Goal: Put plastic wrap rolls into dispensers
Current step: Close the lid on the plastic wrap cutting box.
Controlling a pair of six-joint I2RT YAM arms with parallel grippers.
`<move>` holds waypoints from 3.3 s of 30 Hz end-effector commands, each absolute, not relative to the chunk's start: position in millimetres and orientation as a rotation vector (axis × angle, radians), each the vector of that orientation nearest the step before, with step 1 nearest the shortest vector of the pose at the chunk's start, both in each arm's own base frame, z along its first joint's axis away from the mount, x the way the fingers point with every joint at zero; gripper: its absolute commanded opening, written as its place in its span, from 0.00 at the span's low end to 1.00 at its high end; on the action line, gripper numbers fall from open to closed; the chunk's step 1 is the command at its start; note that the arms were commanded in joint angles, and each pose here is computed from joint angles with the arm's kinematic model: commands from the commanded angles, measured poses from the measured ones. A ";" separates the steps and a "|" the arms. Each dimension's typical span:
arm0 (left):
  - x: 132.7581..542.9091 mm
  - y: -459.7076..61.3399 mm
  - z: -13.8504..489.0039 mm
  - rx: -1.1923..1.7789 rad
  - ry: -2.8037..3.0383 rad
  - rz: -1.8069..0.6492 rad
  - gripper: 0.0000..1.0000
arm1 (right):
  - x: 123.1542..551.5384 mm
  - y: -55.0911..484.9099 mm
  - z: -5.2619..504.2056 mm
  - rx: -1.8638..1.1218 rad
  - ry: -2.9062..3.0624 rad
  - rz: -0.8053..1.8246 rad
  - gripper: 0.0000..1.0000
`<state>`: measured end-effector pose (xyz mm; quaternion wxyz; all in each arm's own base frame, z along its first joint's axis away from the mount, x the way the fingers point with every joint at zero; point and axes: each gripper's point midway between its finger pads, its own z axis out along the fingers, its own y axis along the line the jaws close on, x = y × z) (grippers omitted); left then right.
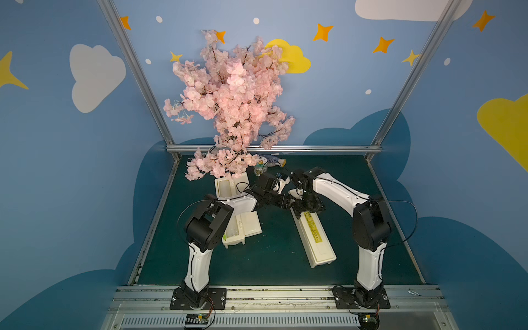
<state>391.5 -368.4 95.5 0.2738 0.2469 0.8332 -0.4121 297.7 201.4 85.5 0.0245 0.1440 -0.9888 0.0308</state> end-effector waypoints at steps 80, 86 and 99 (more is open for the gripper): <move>198.3 -338.9 89.9 0.944 2.456 -1.405 0.76 | 225.2 187.6 60.0 -0.037 -2.942 -1.049 0.52; 179.2 -337.2 67.0 0.936 2.532 -1.369 0.64 | 222.2 185.7 57.6 -0.036 -2.946 -1.037 0.54; 181.5 -336.0 30.4 0.747 2.676 -1.371 0.40 | 164.0 190.7 44.6 -0.012 -2.857 -1.111 0.59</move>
